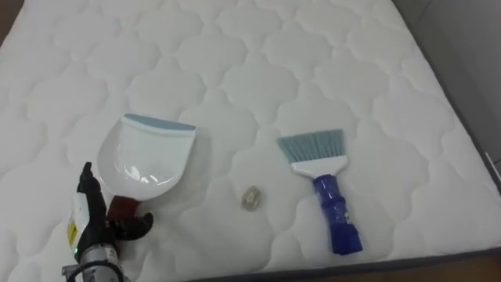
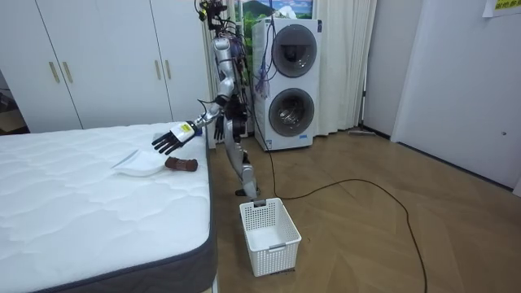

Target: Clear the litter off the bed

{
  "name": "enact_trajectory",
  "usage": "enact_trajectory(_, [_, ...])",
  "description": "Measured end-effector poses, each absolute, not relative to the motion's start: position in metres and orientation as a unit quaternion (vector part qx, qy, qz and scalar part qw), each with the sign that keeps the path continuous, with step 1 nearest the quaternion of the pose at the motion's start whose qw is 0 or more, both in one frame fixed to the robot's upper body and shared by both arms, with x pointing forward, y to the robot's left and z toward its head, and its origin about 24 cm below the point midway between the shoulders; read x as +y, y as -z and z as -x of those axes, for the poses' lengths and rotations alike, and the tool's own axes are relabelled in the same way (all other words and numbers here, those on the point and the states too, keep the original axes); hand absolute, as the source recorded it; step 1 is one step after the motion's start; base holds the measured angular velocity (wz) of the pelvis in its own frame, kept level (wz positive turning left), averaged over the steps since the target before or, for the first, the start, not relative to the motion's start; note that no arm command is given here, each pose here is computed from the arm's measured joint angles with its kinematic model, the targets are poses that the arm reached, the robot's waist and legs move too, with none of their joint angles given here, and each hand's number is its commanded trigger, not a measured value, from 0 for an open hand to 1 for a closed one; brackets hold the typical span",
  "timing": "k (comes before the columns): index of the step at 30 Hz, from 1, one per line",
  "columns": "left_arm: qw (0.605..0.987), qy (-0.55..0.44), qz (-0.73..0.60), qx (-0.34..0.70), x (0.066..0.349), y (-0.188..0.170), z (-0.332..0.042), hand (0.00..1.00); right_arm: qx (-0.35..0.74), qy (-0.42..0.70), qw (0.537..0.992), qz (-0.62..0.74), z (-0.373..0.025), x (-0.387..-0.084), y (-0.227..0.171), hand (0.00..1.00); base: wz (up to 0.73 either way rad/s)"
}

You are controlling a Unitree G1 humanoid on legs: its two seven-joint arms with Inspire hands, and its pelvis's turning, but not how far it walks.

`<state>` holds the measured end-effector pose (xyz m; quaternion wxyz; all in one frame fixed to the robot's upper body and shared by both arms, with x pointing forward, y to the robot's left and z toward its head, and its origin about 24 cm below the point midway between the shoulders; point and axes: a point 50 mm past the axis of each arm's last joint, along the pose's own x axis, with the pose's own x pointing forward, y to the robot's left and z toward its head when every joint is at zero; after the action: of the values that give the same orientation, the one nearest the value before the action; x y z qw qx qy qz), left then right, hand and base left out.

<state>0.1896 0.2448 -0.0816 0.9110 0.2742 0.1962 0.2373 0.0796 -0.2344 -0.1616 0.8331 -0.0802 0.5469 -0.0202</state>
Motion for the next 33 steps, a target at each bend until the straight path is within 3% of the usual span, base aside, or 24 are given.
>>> enact_trajectory(10, [0.909,-0.227,-0.271,0.22,0.241,0.089,-0.191,0.0,0.533,0.029,0.84,0.097,-0.092,-0.234,0.159,0.0,-0.13])
enact_trajectory(12, [0.898,-0.256,-0.28,0.225,0.262,0.086,-0.189,0.0,0.502,0.006,0.858,0.112,-0.118,-0.218,0.156,0.0,-0.54])
enact_trajectory(18, [0.909,-0.243,-0.262,0.213,0.243,0.084,-0.209,0.0,0.508,0.01,0.852,0.126,-0.115,-0.225,0.156,0.0,0.12])
enact_trajectory(33, [0.901,-0.245,-0.27,0.237,0.244,0.096,-0.186,0.0,0.535,0.036,0.839,0.094,-0.1,-0.232,0.159,0.0,0.06])
